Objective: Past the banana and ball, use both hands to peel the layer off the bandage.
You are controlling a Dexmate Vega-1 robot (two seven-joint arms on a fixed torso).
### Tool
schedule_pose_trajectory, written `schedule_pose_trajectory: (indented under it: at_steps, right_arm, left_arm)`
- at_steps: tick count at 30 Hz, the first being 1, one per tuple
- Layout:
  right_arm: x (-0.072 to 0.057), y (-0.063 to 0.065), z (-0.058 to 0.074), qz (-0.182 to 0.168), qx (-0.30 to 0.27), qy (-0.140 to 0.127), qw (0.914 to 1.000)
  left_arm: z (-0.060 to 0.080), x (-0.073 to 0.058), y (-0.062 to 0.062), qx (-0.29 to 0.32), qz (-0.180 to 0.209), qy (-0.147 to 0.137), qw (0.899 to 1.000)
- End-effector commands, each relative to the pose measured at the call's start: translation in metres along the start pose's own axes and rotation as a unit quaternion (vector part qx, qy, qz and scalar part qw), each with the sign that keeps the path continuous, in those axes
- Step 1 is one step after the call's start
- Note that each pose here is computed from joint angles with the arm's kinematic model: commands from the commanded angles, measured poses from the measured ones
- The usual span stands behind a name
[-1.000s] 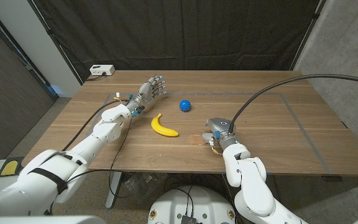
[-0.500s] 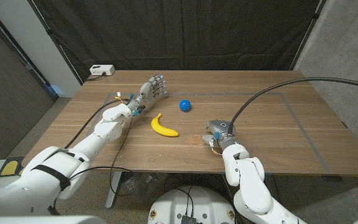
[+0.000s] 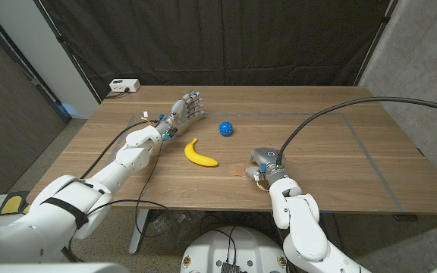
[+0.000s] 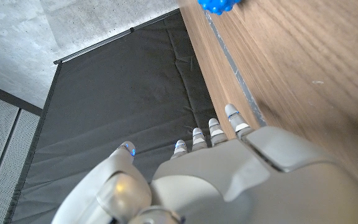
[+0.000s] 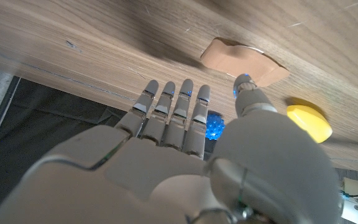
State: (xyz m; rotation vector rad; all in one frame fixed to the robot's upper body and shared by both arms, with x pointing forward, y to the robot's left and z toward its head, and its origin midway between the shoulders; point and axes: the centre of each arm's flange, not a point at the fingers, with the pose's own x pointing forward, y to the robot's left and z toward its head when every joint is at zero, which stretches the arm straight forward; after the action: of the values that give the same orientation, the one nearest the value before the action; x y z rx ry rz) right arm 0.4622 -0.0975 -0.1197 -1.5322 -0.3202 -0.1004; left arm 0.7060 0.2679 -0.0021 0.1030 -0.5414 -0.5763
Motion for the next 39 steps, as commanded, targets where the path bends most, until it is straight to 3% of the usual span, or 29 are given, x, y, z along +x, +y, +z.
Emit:
schedule_pose_trajectory:
  at_steps: [1, 14, 39]
  right_arm:
    - [0.0, 0.007, 0.0, -0.014, -0.014, 0.014, 0.9997]
    - [0.0, 0.012, -0.004, -0.011, -0.019, 0.032, 0.9992]
    - [0.007, 0.024, -0.003, 0.025, -0.015, 0.033, 0.999]
  left_arm:
    - [0.0, 0.001, 0.0, 0.001, -0.001, 0.0, 1.0]
    - [0.003, 0.0, -0.002, 0.003, -0.005, -0.004, 1.0]
    - [0.007, -0.01, 0.0, 0.008, 0.0, -0.006, 1.0]
